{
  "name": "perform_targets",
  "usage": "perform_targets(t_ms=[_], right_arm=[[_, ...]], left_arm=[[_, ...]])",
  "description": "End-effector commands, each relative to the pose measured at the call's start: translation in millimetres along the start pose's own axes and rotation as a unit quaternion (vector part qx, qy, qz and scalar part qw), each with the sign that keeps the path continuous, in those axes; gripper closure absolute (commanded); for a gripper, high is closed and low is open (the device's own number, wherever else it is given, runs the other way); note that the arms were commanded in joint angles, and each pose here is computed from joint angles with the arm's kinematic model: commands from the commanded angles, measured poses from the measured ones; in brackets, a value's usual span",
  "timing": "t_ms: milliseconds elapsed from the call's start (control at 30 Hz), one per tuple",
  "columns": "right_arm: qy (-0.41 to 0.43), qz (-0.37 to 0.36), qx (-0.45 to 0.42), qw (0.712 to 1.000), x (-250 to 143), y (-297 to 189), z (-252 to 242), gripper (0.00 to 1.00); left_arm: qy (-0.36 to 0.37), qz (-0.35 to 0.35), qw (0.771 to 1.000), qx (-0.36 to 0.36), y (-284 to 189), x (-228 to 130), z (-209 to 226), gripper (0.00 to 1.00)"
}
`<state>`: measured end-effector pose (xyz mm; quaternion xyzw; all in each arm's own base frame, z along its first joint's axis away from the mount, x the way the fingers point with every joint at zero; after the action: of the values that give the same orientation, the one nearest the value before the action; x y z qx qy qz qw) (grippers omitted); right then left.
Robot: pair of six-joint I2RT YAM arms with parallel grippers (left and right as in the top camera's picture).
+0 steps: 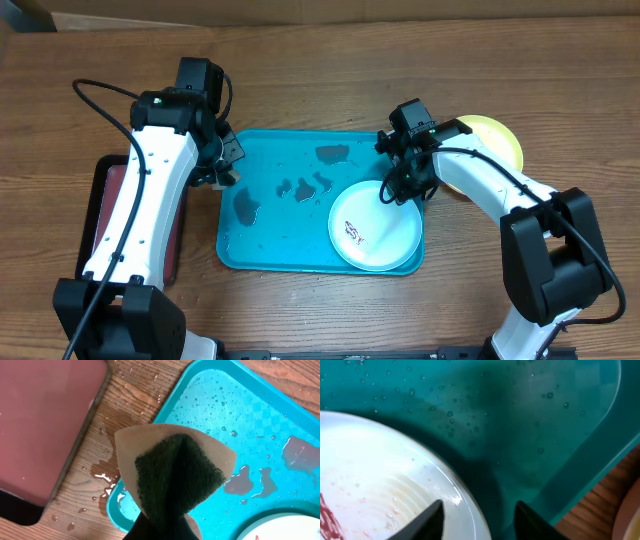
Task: Clean dirty plates on tray and stack at the side
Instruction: 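Carry the yellow plate right and set it on the white plate, then grasp the light-blue plate rim with the right gripper and pull it center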
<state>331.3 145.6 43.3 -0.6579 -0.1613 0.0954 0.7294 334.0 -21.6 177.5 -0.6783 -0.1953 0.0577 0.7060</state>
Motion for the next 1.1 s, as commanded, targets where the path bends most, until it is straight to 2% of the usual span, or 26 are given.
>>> perform_targets(t_ms=[0, 333, 500, 700, 933, 1067], right_arm=[[-0.002, -0.007, 0.01, 1.0, -2, -10, 3, 0.59], [0.005, 0.026, 0.021, 0.999, -30, 12, 4, 0.61], [0.053, 0.014, 0.053, 0.997, -23, 12, 14, 0.8], [0.111, -0.006, 0.099, 0.989, -10, 10, 32, 0.96], [0.21, -0.015, 0.117, 0.971, 0, 10, 56, 0.96], [0.219, -0.024, 0.125, 0.967, 5, 10, 75, 0.96]], left_arm=[[0.01, 0.006, 1.0, -0.001, 2, -2, 0, 0.96], [0.017, 0.006, 1.0, -0.004, 2, -2, -1, 0.96], [0.017, 0.007, 1.0, -0.006, 2, -2, -1, 0.96], [0.034, 0.016, 0.999, -0.027, 2, -5, -8, 0.96], [0.037, 0.021, 0.998, -0.036, 1, -7, -11, 0.96], [0.044, 0.029, 0.997, -0.051, 1, -12, -19, 0.96]])
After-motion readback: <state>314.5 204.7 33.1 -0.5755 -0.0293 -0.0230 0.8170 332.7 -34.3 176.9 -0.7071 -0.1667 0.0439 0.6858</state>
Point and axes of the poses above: each gripper's point midway between its finger pads, its own y axis out along the fingers, its own z axis along the line the jaws close on, x = y × z, the point moved 2 cm from there along -y, back along the fingers, and after that the axes turned 9 degrees about y, right-handed, at the moved point
